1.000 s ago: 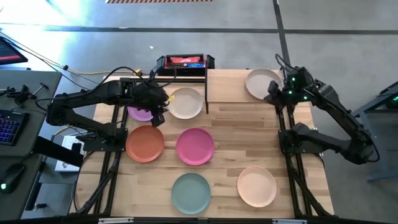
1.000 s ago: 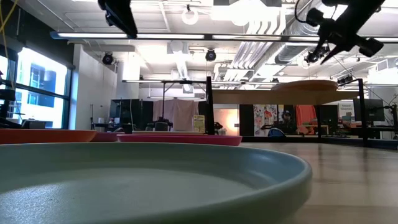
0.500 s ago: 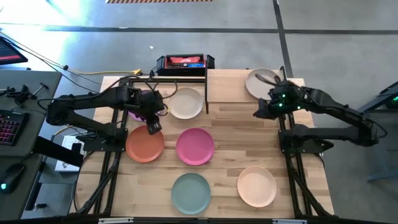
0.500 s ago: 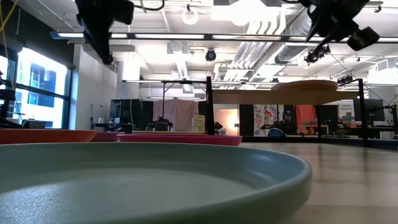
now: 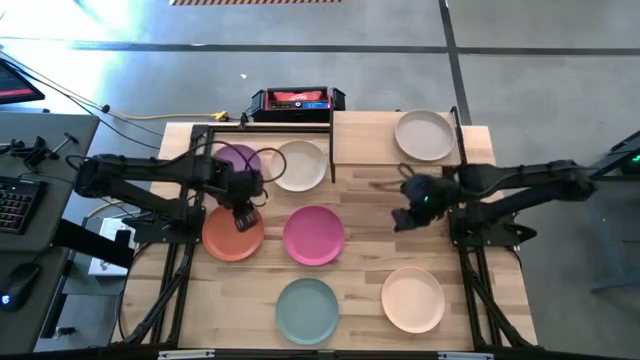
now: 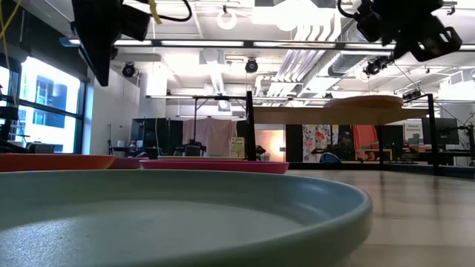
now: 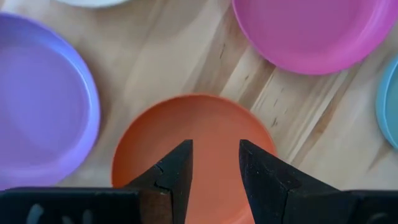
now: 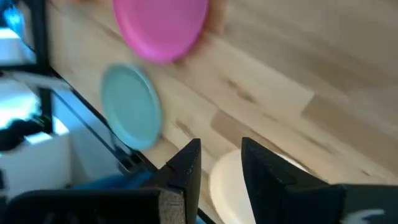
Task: Place and stack plates onto a shelf
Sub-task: Stack the bottom white plate on top of the gray plate on the shelf
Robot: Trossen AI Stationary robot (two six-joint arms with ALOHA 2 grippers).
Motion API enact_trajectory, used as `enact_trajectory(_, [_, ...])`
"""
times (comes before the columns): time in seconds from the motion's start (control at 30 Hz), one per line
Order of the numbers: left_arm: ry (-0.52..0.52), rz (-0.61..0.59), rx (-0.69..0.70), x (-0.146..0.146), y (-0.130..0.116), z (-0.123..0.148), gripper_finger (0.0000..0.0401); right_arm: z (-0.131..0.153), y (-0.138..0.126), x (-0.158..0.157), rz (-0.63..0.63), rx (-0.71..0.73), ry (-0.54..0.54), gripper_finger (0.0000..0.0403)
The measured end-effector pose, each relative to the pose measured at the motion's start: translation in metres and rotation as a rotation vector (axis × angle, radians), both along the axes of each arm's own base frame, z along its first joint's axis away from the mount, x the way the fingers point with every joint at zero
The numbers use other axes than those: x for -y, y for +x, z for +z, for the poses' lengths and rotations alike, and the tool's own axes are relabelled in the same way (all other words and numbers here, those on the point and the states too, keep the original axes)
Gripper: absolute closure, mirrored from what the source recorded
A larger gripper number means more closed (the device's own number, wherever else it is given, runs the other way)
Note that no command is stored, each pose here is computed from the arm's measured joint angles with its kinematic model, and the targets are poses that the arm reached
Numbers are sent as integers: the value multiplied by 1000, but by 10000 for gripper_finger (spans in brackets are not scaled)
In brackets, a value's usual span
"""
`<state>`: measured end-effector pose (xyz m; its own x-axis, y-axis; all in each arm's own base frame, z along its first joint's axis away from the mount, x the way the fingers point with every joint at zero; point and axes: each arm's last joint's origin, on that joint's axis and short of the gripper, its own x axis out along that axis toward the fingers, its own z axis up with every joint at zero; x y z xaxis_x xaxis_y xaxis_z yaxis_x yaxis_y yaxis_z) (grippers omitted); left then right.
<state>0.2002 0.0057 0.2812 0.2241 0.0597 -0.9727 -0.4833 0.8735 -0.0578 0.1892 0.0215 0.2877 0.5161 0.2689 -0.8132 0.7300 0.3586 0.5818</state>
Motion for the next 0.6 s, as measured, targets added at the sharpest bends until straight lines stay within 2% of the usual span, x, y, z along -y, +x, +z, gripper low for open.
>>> enact_trajectory(0.33, [-17, -35, 35, 20, 3, -1, 284, -27, 20, -43, 197, -123, -26, 308])
enact_trajectory(0.6, [-37, -29, 108, 29, 8, 1, 284, -50, 27, -68, 375, -185, -158, 308])
